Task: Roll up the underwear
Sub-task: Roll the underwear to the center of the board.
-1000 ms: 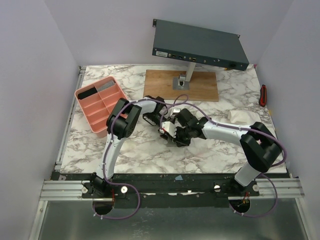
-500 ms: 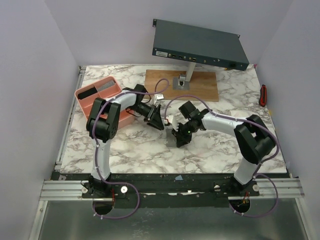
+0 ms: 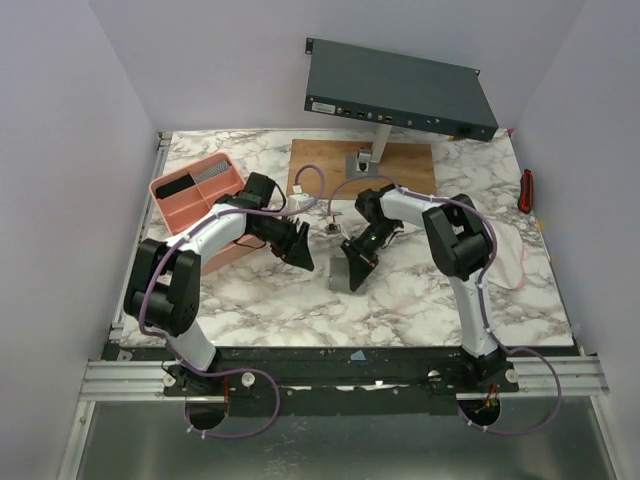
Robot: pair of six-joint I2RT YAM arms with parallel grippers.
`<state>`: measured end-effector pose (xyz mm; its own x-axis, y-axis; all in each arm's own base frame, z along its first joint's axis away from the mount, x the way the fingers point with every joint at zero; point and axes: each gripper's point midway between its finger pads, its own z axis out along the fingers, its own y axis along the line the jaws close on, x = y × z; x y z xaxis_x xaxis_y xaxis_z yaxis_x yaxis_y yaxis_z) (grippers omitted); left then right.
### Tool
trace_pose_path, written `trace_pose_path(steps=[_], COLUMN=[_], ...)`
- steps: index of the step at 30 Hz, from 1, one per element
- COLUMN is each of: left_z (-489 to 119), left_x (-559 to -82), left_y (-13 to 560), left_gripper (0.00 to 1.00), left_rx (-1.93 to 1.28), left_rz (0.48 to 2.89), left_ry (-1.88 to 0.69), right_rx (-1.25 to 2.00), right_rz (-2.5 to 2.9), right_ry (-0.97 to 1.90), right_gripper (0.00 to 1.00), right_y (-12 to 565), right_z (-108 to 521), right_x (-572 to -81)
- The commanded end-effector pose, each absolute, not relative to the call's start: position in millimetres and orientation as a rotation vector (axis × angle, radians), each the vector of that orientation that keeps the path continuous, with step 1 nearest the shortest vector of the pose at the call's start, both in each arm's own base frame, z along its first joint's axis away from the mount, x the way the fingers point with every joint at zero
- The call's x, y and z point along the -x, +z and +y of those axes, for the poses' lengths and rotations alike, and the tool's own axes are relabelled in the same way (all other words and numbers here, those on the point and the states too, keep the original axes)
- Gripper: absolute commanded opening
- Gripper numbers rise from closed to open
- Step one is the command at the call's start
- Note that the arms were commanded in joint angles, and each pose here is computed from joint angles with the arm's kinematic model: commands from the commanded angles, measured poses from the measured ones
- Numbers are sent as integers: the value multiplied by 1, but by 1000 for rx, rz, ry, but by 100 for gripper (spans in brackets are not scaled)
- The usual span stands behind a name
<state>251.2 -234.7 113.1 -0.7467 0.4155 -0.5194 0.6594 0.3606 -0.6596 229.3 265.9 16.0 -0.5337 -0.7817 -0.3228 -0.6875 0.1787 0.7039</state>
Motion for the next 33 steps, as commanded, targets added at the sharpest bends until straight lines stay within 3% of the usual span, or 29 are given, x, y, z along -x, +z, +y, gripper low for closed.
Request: trace_pose_path(steps=[1, 6, 16, 33], left_z=[-242, -272, -334, -363], left_x=[-255, -239, -204, -198], left_y=[113, 99, 80, 47], left_gripper=[55, 56, 58, 60], left_rx=[-1134, -1341, -1584, -1697], left_rz=[2208, 2129, 2038, 1970], left_ry=[-1116, -950, -897, -735], right_rx=[-1389, -1321, -1246, -1271], right_rz=[-2135, -2067, -2106, -2136], right_ry=[-1179, -1209, -1180, -1153], right_gripper=[1, 1, 1, 1], right_y=[-33, -41, -50, -51], right_z=[235, 226, 197, 198], right_x=[-206, -194, -181, -189])
